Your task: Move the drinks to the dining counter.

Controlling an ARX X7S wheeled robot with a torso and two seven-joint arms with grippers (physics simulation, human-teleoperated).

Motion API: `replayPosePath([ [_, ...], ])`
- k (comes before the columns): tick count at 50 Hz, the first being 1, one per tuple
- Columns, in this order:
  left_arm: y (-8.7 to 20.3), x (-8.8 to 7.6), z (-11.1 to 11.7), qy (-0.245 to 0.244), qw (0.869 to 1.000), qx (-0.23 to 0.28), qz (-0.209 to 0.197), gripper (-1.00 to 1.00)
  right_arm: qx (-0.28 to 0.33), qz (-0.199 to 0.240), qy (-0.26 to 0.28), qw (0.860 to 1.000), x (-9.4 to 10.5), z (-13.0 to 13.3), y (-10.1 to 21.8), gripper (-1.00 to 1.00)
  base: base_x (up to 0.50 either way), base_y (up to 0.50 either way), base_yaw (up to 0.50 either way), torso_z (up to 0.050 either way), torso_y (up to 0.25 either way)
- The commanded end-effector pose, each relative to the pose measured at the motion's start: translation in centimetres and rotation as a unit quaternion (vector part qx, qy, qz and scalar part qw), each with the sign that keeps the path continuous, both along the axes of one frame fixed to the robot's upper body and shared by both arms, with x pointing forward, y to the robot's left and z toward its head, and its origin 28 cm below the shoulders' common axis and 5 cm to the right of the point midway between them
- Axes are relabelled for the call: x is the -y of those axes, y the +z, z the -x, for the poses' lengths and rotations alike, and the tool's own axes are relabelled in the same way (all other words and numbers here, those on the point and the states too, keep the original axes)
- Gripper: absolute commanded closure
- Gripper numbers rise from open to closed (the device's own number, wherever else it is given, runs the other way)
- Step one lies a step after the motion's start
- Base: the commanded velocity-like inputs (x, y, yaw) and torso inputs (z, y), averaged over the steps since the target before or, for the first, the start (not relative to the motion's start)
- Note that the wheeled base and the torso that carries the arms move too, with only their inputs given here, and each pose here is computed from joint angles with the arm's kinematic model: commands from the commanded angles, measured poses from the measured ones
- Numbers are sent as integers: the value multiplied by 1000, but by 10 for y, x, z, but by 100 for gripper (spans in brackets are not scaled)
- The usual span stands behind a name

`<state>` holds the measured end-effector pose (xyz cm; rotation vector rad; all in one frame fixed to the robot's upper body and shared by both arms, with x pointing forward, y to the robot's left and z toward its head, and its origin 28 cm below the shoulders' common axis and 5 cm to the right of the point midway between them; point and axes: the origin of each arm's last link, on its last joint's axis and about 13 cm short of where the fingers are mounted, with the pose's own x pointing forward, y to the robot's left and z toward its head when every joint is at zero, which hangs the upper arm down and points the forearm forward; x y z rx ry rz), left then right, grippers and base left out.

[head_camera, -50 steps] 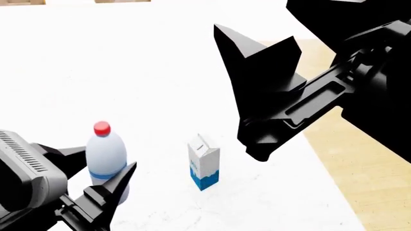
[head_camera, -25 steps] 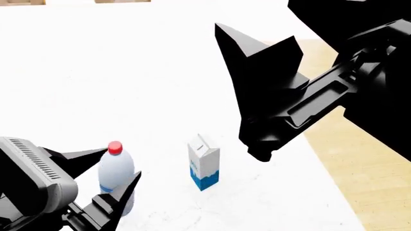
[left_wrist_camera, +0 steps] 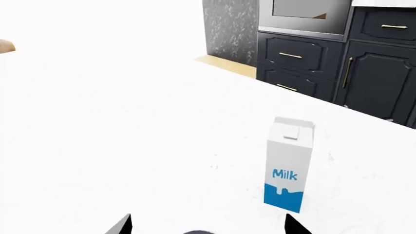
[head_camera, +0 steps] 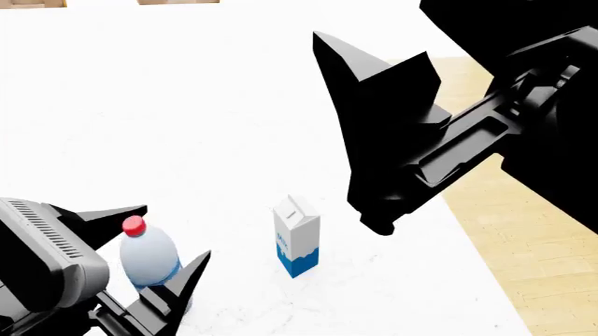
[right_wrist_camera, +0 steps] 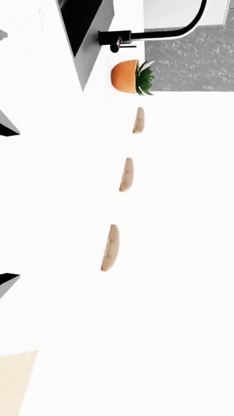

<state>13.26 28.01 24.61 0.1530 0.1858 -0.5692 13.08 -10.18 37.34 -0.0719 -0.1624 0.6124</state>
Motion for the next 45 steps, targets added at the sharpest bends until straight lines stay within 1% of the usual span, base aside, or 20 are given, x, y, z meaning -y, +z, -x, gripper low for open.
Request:
replayPosePath([
  [1,4,0,1,1,1000,7,5,-100,-1,0,-4,1000,0,0,0,-100,0,0,0,0,0],
  [6,16,1,6,-1,1000,30,9,-100,3,6,-23,1000,2,-1,1,-100,0,0,0,0,0],
  [8,25,1,10,-4,999,47,18,-100,2,7,-29,1000,3,-2,1,-100,0,0,0,0,0],
  [10,36,1,15,-1,998,65,20,-100,14,19,-46,999,3,-2,1,-100,0,0,0,0,0],
  [11,41,1,17,0,997,75,25,-100,11,15,-44,999,4,-2,1,-100,0,0,0,0,0],
  [13,50,0,22,5,995,91,36,-100,28,23,-59,998,5,-2,1,-100,0,0,0,0,0],
  [14,55,-1,24,14,994,105,40,-100,39,24,-85,995,6,-3,2,-100,0,0,0,0,0],
  [15,57,-2,25,17,993,109,40,-100,35,25,-97,994,7,-5,2,-100,0,0,0,0,0],
  [16,62,-3,27,21,991,121,46,-100,32,11,-97,995,8,-6,3,-100,0,0,0,0,0],
  [19,70,-4,32,28,989,137,52,-100,27,6,-126,992,11,-9,1,-100,0,0,0,0,0],
  [21,75,-3,36,29,987,149,52,-100,39,1,-147,988,12,-10,0,-100,0,0,0,0,0],
  [24,78,-2,38,29,986,155,53,-100,42,9,-147,988,12,-9,-2,-100,0,0,0,0,0],
  [27,80,-2,40,27,985,160,53,-100,42,9,-158,987,12,-10,0,-100,0,0,0,0,0],
  [29,82,-2,41,28,985,163,53,-100,42,3,-150,988,11,-8,2,-100,-21,-178,0,0,0],
  [30,82,-2,41,28,985,164,53,-100,51,2,-138,989,10,-6,3,-100,-59,-496,0,0,0],
  [33,83,-2,42,30,984,167,53,-100,54,-6,-142,988,11,-6,6,-100,-59,-496,0,0,0],
  [35,83,-2,42,30,984,167,53,-100,47,-3,-148,988,11,-7,5,-100,-59,-496,0,0,0],
  [41,84,-2,42,31,984,169,52,-100,46,-13,-140,989,11,-6,5,-100,-54,-497,0,0,0],
  [45,83,-3,41,31,984,168,53,-100,38,-21,-144,989,12,-7,5,-100,390,-427,0,0,0],
])
